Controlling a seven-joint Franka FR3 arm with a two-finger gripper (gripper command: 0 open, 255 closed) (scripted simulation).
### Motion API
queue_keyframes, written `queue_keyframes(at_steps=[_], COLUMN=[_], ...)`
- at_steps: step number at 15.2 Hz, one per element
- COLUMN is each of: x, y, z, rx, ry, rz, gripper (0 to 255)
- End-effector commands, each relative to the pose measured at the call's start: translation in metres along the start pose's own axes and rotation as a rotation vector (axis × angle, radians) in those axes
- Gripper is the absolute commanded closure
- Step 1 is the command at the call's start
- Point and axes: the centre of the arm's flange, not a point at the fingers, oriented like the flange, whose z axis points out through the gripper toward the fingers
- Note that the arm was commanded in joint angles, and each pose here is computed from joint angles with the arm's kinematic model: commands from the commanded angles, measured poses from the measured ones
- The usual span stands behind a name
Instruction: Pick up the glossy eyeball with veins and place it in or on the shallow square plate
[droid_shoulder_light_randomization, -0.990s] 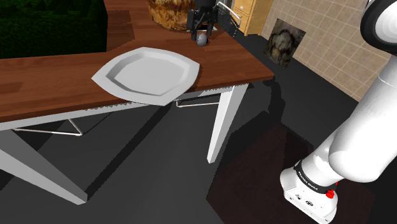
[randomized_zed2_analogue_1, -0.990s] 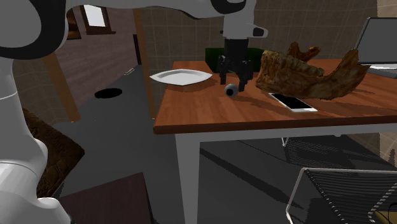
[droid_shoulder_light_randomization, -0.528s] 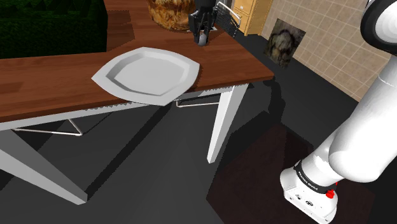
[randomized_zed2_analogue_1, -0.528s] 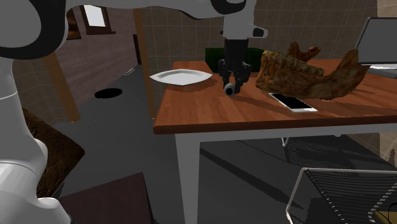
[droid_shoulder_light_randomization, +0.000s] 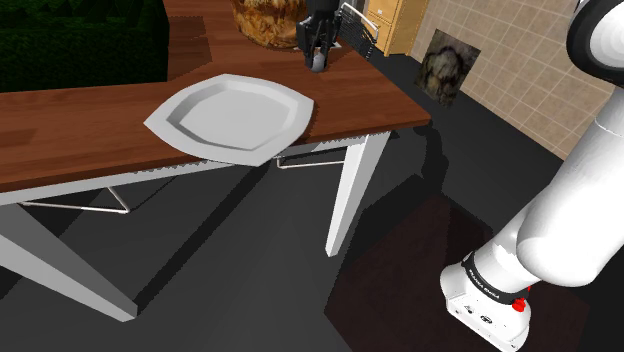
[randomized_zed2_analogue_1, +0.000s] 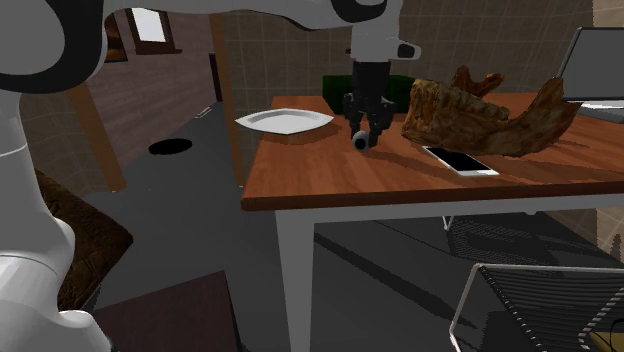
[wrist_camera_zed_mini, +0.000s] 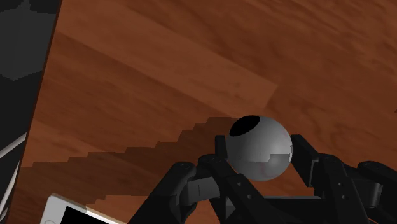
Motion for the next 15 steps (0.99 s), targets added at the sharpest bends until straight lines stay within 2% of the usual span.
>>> queue_keyframes(at_steps=[1, 15], x=[0.000, 0.000], y=[0.000, 0.000], z=[-0.005, -0.079], rx=[0.000, 0.000], ry=[0.000, 0.000], rz=[0.000, 0.000], gripper=[255, 255])
